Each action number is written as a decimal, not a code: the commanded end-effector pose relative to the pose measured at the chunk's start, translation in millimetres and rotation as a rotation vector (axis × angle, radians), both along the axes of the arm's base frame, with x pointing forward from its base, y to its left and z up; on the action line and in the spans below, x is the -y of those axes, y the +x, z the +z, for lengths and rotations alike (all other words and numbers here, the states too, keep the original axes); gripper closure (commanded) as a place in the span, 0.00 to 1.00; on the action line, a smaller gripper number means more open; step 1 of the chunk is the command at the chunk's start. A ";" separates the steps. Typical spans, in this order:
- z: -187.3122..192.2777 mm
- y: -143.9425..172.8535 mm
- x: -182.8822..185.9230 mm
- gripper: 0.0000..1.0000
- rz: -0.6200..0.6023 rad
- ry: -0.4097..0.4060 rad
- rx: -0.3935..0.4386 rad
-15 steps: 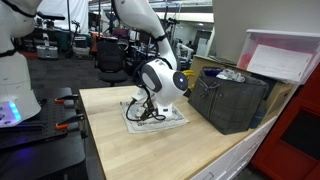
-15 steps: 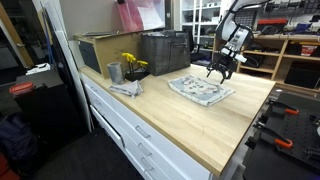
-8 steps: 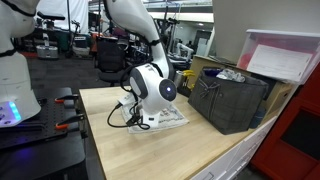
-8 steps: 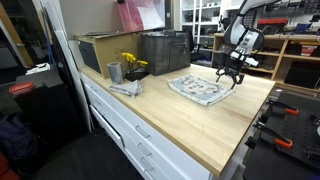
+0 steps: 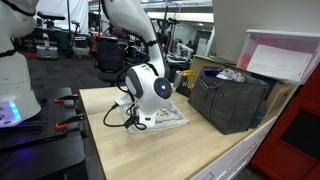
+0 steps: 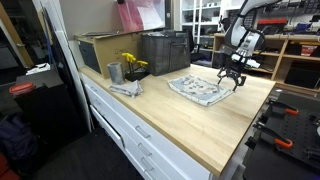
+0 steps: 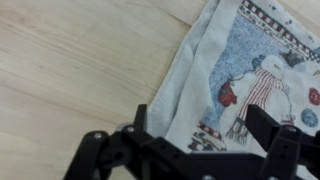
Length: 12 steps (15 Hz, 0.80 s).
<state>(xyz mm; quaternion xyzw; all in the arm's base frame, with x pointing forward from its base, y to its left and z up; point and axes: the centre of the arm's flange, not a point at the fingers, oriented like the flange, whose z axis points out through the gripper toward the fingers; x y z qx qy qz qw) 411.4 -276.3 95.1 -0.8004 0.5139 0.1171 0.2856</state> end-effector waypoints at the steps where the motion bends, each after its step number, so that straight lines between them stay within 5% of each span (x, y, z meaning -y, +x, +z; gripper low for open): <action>1: 4.8 2.7 -2.1 0.00 -0.016 -0.043 0.033; 12: -10.2 19.3 -13.8 0.00 -0.048 -0.079 0.044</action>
